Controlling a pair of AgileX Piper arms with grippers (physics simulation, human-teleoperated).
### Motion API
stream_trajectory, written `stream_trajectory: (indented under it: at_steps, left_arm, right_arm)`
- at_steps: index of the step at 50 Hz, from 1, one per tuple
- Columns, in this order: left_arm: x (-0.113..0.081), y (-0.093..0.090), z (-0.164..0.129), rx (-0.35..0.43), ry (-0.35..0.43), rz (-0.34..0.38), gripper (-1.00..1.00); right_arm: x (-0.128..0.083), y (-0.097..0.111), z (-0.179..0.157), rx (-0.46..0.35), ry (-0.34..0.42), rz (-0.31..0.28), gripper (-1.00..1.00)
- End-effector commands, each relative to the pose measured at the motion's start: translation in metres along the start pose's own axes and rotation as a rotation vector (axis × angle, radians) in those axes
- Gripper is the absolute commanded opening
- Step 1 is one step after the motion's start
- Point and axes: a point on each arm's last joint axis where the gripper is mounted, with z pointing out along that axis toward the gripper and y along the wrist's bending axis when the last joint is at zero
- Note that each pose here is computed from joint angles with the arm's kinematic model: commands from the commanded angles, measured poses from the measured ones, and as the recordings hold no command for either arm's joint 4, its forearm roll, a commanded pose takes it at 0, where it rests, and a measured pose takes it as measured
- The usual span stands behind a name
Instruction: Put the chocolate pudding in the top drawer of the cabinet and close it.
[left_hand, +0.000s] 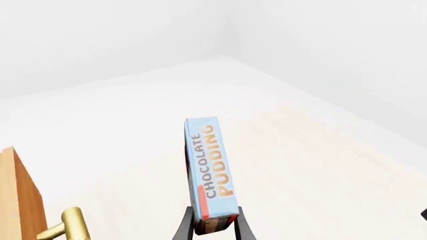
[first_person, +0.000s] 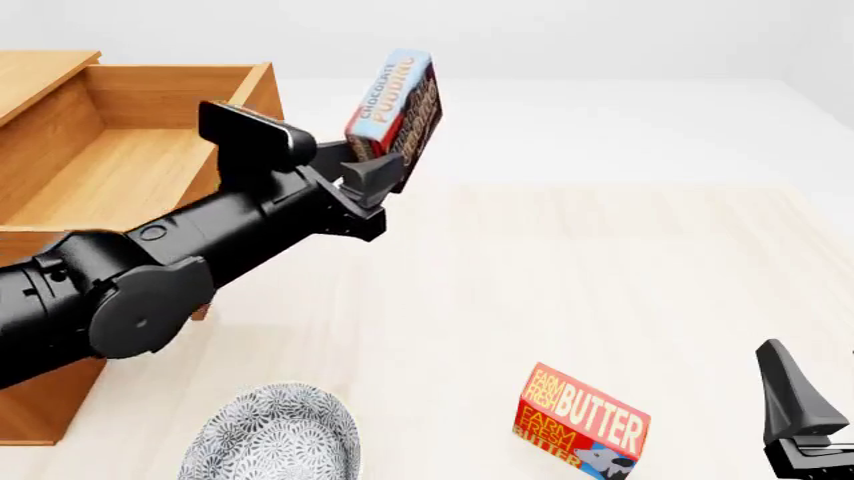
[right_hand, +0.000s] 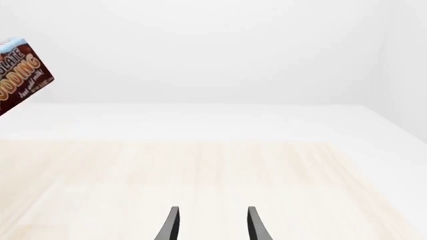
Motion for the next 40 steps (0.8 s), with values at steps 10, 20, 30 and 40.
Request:
stream_trajectory:
  at_steps: [10, 20, 30, 40]
  left_arm:
    - [-0.036, 0.018, -0.034, -0.078, -0.066, 0.066, -1.0]
    - [-0.059, 0.024, -0.052, -0.116, -0.099, 0.094, -1.0]
    - [-0.07, 0.035, -0.068, -0.173, -0.12, 0.11, -1.0]
    - [-0.073, 0.047, -0.082, -0.239, -0.12, 0.122, -1.0]
  right_arm:
    - [0.0, 0.0, 0.0, 0.0, 0.0, 0.0, 1.0]
    - [0.0, 0.0, 0.0, 0.0, 0.0, 0.0, 1.0]
    - [0.0, 0.0, 0.0, 0.0, 0.0, 0.0, 1.0]
    - [0.0, 0.0, 0.0, 0.0, 0.0, 0.0, 1.0]
